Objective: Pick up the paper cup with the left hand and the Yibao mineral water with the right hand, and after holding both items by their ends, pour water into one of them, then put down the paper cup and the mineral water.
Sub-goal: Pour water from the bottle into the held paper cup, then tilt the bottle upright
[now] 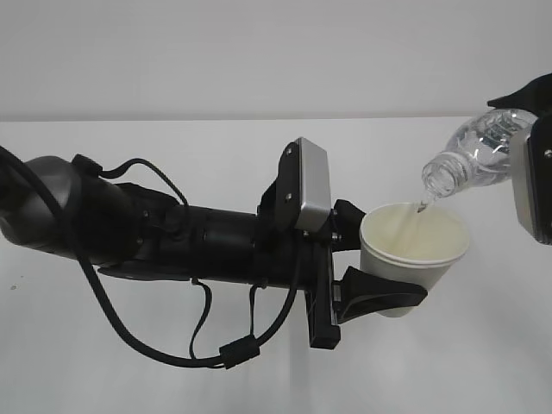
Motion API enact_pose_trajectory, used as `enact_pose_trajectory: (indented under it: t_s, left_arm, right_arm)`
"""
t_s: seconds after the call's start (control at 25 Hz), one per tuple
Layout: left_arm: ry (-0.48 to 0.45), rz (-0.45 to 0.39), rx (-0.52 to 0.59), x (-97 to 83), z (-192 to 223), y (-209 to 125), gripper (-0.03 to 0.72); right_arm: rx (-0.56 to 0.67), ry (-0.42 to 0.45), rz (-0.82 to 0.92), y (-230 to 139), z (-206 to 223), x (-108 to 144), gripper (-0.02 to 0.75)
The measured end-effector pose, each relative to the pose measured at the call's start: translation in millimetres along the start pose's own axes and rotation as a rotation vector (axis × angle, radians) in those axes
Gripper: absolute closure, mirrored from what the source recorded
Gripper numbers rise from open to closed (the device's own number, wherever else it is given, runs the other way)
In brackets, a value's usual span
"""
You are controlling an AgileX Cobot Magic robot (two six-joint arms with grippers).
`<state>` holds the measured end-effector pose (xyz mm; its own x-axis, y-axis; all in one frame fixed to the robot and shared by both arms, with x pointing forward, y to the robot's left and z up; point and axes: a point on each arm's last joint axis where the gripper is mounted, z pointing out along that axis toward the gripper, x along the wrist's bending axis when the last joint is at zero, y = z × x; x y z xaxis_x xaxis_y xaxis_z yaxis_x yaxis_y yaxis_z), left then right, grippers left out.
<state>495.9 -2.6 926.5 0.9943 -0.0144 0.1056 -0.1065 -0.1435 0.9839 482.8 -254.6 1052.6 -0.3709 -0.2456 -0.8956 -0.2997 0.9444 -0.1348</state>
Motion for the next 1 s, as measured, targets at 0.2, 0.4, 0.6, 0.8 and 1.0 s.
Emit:
enact_pose_trajectory:
  t_s: [0.2, 0.4, 0.6, 0.8, 1.0]
  left_arm:
    - [0.001, 0.0, 0.002, 0.1, 0.0, -0.1, 0.27]
    - [0.0, 0.0, 0.002, 0.0, 0.0, -0.1, 0.27]
    - [0.0, 0.0, 0.002, 0.0, 0.0, -0.1, 0.27]
    - [0.0, 0.0, 0.002, 0.0, 0.0, -0.1, 0.27]
    - [0.0, 0.0, 0.002, 0.0, 0.0, -0.1, 0.27]
  right_arm:
    - [0.0, 0.0, -0.002, 0.0, 0.0, 0.0, 0.304]
    - [0.0, 0.0, -0.002, 0.0, 0.0, 0.0, 0.304]
    - [0.0, 0.0, -0.002, 0.0, 0.0, 0.0, 0.304]
    - [0.0, 0.0, -0.002, 0.0, 0.0, 0.0, 0.304]
    - [0.0, 0.0, -0.002, 0.0, 0.0, 0.0, 0.304]
